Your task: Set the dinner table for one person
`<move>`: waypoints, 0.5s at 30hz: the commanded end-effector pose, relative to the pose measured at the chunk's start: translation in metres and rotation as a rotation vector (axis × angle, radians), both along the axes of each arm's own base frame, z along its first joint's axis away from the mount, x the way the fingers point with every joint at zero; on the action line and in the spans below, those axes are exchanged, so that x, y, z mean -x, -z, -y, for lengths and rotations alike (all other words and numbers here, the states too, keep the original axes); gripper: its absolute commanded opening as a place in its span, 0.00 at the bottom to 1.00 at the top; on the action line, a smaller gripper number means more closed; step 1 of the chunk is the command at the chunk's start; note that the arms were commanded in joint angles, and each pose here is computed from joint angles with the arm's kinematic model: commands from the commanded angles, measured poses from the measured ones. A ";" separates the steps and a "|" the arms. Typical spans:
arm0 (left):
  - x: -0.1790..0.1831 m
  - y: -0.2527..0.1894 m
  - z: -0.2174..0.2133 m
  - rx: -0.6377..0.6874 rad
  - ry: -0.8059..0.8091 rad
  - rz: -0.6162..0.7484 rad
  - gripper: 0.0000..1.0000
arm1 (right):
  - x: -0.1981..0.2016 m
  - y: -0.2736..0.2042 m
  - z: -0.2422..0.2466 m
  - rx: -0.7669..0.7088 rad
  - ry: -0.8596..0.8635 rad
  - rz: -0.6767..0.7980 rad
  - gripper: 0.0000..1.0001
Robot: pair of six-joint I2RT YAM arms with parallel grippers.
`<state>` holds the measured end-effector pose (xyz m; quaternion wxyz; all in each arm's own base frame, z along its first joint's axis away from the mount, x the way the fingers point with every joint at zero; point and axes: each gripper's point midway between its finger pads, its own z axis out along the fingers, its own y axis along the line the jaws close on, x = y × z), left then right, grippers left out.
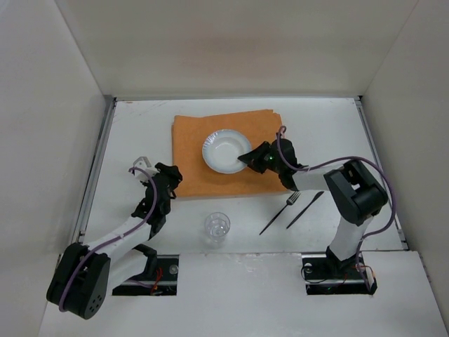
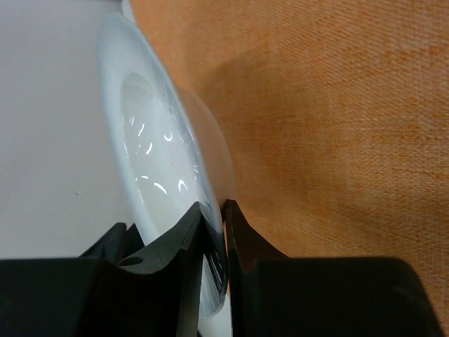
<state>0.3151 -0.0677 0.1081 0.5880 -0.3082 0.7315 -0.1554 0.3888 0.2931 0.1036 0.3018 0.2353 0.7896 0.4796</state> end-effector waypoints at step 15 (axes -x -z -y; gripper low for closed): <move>-0.003 -0.006 0.001 0.005 -0.008 0.030 0.44 | -0.019 0.001 -0.016 0.020 0.029 0.037 0.14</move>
